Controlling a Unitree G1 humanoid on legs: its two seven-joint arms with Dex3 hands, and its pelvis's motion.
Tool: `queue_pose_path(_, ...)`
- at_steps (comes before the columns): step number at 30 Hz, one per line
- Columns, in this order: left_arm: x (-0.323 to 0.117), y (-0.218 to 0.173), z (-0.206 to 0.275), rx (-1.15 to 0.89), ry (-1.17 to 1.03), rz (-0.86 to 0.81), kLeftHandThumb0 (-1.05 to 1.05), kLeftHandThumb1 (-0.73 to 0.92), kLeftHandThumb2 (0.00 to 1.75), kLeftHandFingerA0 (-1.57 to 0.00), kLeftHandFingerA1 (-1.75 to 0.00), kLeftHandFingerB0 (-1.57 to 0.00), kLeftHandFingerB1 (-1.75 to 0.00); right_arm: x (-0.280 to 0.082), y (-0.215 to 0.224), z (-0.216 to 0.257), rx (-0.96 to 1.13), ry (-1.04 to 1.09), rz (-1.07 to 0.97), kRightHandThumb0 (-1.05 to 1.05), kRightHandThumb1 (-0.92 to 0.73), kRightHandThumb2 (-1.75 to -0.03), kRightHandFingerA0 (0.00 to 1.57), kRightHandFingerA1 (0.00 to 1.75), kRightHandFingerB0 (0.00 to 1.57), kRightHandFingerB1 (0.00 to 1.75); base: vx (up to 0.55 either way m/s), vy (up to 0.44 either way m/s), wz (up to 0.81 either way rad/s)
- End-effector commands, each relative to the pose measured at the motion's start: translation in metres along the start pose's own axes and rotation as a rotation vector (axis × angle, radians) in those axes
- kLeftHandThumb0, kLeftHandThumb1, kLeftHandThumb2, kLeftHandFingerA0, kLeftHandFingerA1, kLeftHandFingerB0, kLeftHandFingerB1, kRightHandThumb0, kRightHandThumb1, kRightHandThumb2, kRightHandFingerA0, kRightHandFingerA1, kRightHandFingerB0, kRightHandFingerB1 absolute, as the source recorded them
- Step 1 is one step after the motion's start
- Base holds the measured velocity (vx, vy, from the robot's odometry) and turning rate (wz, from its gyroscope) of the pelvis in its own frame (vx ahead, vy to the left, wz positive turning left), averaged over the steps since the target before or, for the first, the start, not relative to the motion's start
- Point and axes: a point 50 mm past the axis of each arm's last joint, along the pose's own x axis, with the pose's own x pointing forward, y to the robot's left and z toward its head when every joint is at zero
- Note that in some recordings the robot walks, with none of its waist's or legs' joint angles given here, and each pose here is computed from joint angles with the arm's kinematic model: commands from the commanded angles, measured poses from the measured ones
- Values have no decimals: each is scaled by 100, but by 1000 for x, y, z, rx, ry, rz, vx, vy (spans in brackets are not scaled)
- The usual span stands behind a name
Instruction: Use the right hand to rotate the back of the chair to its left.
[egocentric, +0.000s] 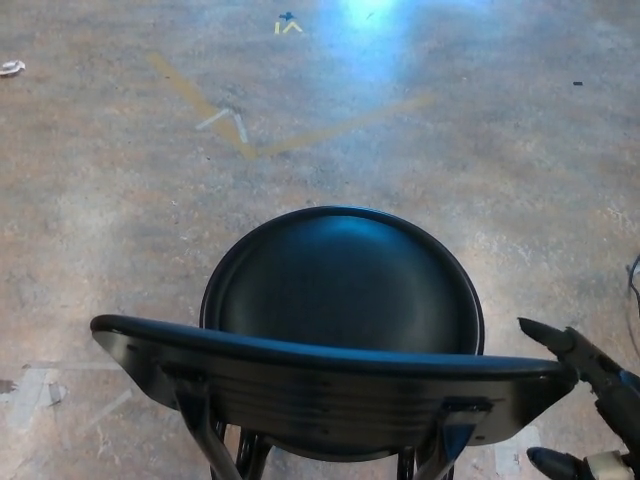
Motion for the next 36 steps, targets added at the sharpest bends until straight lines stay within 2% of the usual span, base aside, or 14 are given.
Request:
queue_pose_path(1, 0, 2, -4, -2, 10, -7, -47, 70, 61, -57, -50, -51, -42, 1, 5, 16, -59, -78, 104, -105, -49, -99, 0, 41, 0, 44, 0, 0, 0)
queue_pose_path(3, 0, 2, -4, -12, 12, -12, -49, 71, 61, -57, -49, -51, -41, 4, 10, 24, -83, -109, 125, -105, -68, -67, 0, 4, 0, 13, 0, 0, 0)
queue_pose_path(10, 0, 1, -4, 5, 12, -11, -47, 72, 61, -58, -47, -51, -41, 18, 29, 42, -100, -150, 172, -105, -63, -68, 0, 5, 0, 17, 0, 0, 0)
queue_pose_path(11, 0, 1, -3, 11, 12, -8, -47, 72, 61, -58, -48, -51, -41, 20, 32, 45, -98, -156, 177, -105, -52, -101, 0, 32, 0, 40, 0, 0, 0)
queue_pose_path(12, 0, 1, -3, 7, 10, -7, -49, 71, 61, -57, -49, -51, -41, 24, 37, 48, -92, -168, 192, -105, -63, -68, 0, 11, 0, 21, 0, 0, 0)
queue_pose_path(21, 0, 2, -4, 3, 13, -5, -45, 73, 62, -56, -47, -49, -40, 47, 63, 68, -87, -230, 273, -105, -66, -65, 0, 18, 0, 24, 0, 0, 0)
queue_pose_path(24, 0, 2, -3, 20, 9, -10, -47, 72, 61, -57, -49, -50, -41, 53, 70, 75, -85, -260, 306, -105, -71, -67, 0, 18, 0, 21, 0, 0, 0)
queue_pose_path(25, 0, 2, -3, 21, 10, -11, -48, 72, 61, -57, -49, -51, -41, 54, 72, 77, -87, -268, 309, -90, -64, -111, 0, 46, 0, 46, 0, 0, 0)
queue_pose_path(28, 0, 2, -2, 20, 6, -7, -47, 71, 61, -59, -50, -52, -42, 59, 79, 88, -85, -311, 318, -95, -70, -113, 0, 40, 0, 41, 0, 0, 0)
queue_pose_path(29, 0, 4, -1, 19, 5, -4, -47, 71, 61, -59, -50, -51, -42, 62, 82, 93, -101, -323, 326, -105, -71, -70, 0, 15, 0, 19, 0, 0, 0)
queue_pose_path(30, 0, 4, -1, 18, 6, -4, -49, 72, 61, -56, -48, -51, -41, 64, 84, 97, -96, -335, 336, -104, -76, -115, 0, 33, 0, 36, 0, 0, 0)
queue_pose_path(33, 0, 4, -2, 18, 7, -6, -47, 72, 61, -57, -48, -50, -41, 73, 94, 112, -90, -371, 375, -102, -74, -113, 0, 35, 0, 39, 0, 0, 0)
queue_pose_path(34, 0, 4, -2, 5, 8, -5, -47, 73, 61, -57, -48, -50, -41, 81, 104, 128, -100, -403, 411, -105, -68, -67, 0, 14, 0, 24, 0, 0, 0)
queue_pose_path(36, 0, 6, 1, -3, 6, -4, -47, 73, 62, -57, -48, -49, -40, 85, 107, 135, -112, -414, 425, -105, -73, -110, 0, 32, 0, 38, 0, 0, 0)
